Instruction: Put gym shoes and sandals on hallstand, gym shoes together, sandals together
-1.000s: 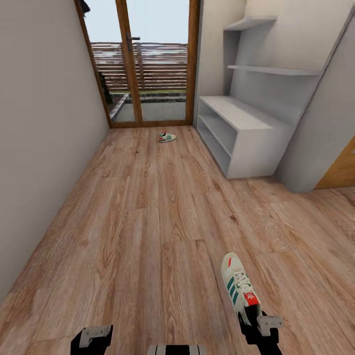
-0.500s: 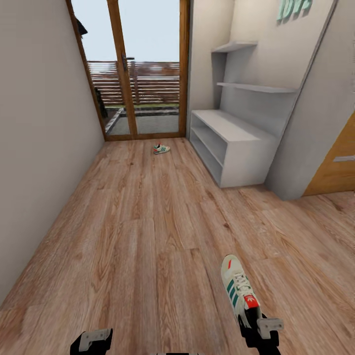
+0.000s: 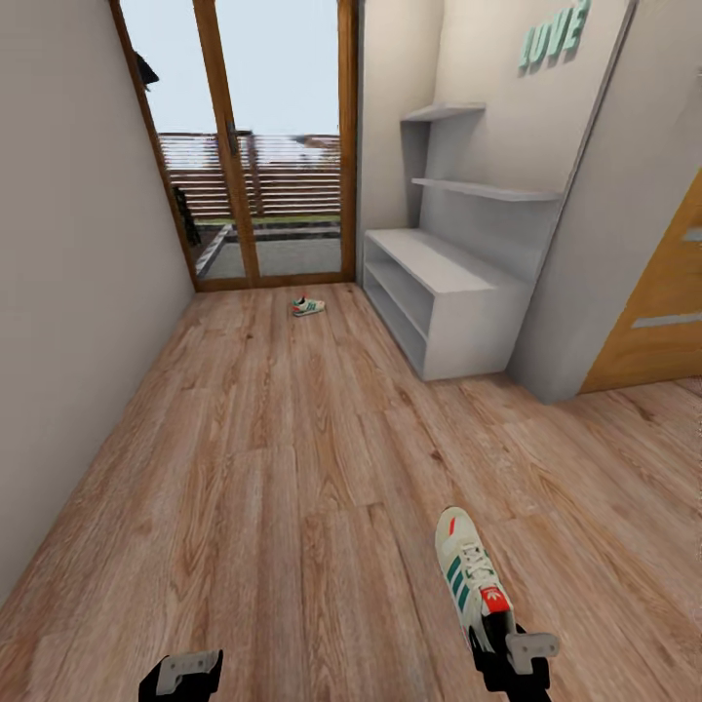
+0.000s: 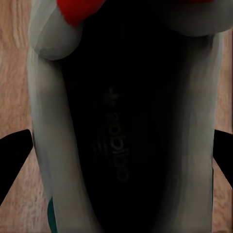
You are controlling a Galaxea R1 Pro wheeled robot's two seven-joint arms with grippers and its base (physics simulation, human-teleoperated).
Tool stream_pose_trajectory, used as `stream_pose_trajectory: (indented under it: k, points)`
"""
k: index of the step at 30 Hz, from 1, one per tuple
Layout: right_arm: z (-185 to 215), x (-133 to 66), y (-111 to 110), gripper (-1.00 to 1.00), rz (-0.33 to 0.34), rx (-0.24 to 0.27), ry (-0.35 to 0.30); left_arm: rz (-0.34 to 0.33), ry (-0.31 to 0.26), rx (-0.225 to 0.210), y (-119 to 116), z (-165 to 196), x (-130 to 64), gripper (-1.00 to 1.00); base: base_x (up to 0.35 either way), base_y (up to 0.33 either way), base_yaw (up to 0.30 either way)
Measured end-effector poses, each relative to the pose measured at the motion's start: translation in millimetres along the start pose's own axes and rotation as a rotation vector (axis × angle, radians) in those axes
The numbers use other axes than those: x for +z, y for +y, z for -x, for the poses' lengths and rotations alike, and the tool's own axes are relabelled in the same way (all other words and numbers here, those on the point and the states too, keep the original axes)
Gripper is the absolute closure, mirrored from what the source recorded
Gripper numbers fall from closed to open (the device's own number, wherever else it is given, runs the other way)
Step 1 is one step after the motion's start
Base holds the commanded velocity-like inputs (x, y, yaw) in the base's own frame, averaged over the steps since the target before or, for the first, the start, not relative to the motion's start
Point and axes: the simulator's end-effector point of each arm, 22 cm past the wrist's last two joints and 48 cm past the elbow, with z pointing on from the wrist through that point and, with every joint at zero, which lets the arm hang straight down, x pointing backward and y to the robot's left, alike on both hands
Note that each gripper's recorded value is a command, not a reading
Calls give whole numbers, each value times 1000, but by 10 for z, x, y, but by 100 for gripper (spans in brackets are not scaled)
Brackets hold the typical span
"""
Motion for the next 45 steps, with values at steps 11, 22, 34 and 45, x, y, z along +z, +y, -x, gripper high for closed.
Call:
stream_pose_trajectory:
  k: [11,22,34,45]
  points:
    - [256,-85,-15,100,0,1,-4,-1,-6,-1,-4,250,-120,-100,0,0,-23]
    - [359,-125,-31,100,-1,-1,-3,-2,-6,-1,-8,351,-174,-100,0,0,-1]
    - [339,-133,-27,100,-1,2,2,0,-28,-4,-10,395,-178,-100,112,29,0]
    - [235,-160,-18,100,-1,5,25,-3,-14,-7,-38,320,-195,-100,291,184,0]
